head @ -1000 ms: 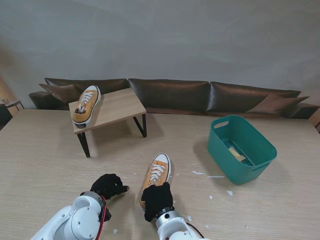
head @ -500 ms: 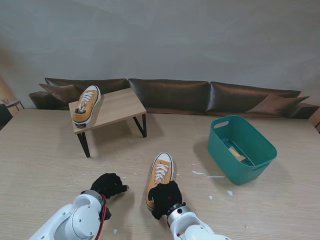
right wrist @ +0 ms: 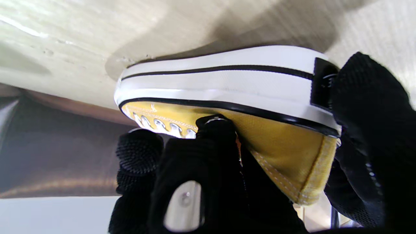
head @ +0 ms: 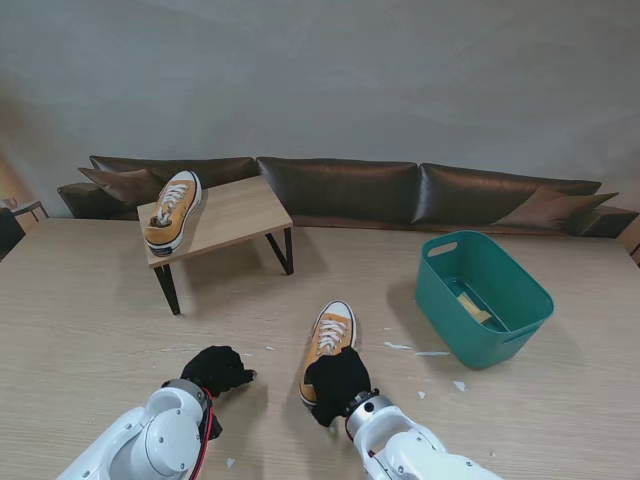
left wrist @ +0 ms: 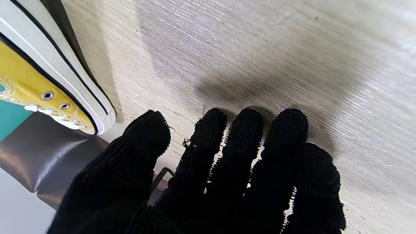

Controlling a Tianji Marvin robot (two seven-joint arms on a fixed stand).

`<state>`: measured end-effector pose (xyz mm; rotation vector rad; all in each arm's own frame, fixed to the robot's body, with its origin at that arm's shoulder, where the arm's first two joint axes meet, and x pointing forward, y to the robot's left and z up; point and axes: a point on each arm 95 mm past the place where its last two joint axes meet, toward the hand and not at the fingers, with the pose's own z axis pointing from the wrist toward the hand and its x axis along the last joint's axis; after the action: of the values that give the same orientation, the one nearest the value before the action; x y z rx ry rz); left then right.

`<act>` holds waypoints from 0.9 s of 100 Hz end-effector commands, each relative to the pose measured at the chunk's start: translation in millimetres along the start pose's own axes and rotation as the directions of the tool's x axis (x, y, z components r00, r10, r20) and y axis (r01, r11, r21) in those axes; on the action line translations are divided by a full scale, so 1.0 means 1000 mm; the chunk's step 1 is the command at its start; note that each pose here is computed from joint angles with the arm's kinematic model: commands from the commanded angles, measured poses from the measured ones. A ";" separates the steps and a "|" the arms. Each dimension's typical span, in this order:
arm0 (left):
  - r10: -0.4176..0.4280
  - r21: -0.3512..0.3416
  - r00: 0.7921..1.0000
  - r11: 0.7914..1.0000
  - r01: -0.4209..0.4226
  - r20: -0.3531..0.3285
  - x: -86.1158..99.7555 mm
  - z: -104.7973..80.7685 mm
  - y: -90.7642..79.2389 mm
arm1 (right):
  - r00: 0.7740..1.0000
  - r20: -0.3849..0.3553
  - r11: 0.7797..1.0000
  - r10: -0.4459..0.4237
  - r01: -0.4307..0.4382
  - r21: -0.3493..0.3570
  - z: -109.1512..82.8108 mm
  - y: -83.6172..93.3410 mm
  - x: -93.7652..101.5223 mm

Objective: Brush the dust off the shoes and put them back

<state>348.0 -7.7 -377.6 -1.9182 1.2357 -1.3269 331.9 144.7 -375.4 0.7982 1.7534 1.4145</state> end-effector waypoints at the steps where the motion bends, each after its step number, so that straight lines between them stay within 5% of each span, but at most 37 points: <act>1: 0.003 -0.057 0.999 0.998 -0.001 0.039 -0.012 -0.001 0.016 | 0.999 -0.010 0.999 -0.031 0.030 -0.014 0.003 0.009 -0.005; 46: 0.010 -0.055 0.999 0.998 -0.007 0.046 -0.013 -0.001 0.015 | 0.990 -0.066 0.990 -0.126 0.121 -0.065 0.019 0.046 -0.025; 90: 0.011 -0.057 0.998 0.998 -0.007 0.055 -0.014 -0.001 0.016 | 0.973 -0.128 0.976 -0.194 0.178 -0.128 0.026 0.060 -0.032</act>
<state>349.4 -6.6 -377.5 -1.9165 1.2320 -1.3089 369.7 139.3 -323.4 0.5067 1.7902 1.4407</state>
